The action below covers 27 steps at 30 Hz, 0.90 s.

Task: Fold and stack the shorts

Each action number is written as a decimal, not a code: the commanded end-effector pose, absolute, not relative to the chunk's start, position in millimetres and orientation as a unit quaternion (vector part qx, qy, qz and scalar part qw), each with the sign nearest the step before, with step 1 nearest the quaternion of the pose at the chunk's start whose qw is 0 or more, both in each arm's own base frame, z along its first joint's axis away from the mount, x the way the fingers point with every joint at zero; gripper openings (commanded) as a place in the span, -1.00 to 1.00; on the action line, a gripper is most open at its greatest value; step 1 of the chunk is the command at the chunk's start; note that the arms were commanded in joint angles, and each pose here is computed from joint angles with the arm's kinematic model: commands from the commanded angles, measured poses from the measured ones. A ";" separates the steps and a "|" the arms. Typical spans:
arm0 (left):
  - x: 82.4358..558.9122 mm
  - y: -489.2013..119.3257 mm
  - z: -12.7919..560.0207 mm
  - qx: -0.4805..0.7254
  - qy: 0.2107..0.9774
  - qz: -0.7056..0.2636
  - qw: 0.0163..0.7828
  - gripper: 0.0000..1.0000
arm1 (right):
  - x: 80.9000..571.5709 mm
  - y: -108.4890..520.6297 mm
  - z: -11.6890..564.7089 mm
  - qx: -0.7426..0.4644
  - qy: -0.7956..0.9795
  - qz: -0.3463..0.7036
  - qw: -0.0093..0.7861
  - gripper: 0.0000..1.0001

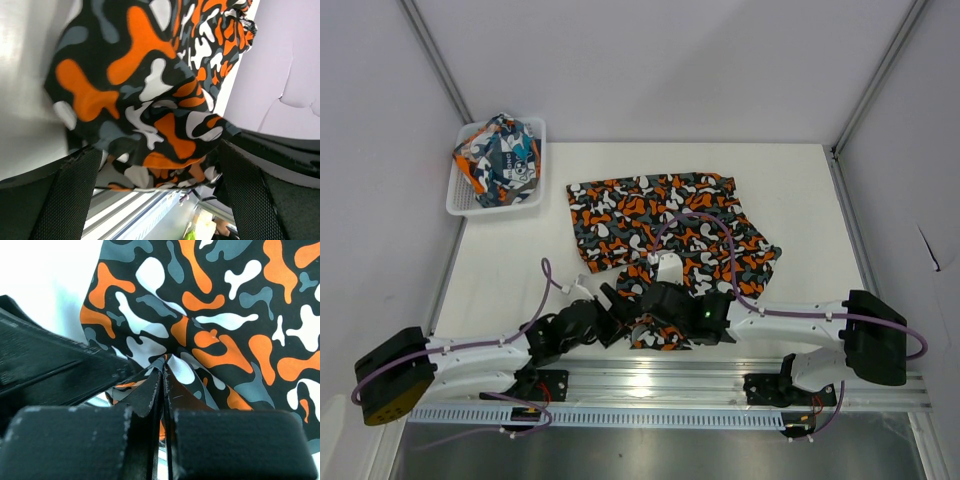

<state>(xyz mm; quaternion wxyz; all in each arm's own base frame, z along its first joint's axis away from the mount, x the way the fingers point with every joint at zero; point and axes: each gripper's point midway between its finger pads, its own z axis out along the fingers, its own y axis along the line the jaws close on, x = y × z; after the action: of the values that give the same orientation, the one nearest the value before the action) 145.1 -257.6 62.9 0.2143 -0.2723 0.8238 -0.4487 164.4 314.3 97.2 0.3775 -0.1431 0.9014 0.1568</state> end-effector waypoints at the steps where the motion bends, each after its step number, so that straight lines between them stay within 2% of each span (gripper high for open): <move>1: 158.6 -280.7 103.3 -0.273 0.787 -0.504 0.227 0.97 | 165.0 324.9 126.4 -0.127 0.889 0.188 0.398 -1.00; 11: 179.9 -266.9 116.9 -0.295 0.766 -0.497 0.281 0.98 | 140.4 320.8 129.4 -0.119 0.884 0.201 0.404 -1.00; 27: 218.4 -244.2 103.8 -0.322 0.771 -0.428 0.345 0.98 | 97.6 334.7 128.1 -0.151 0.870 0.211 0.419 -1.00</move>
<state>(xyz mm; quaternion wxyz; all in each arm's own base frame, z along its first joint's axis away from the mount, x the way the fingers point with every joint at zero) 200.7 -246.9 87.9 0.3070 -0.3175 0.7859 -0.4328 94.7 332.6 120.8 0.3939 -0.1690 0.8778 0.2140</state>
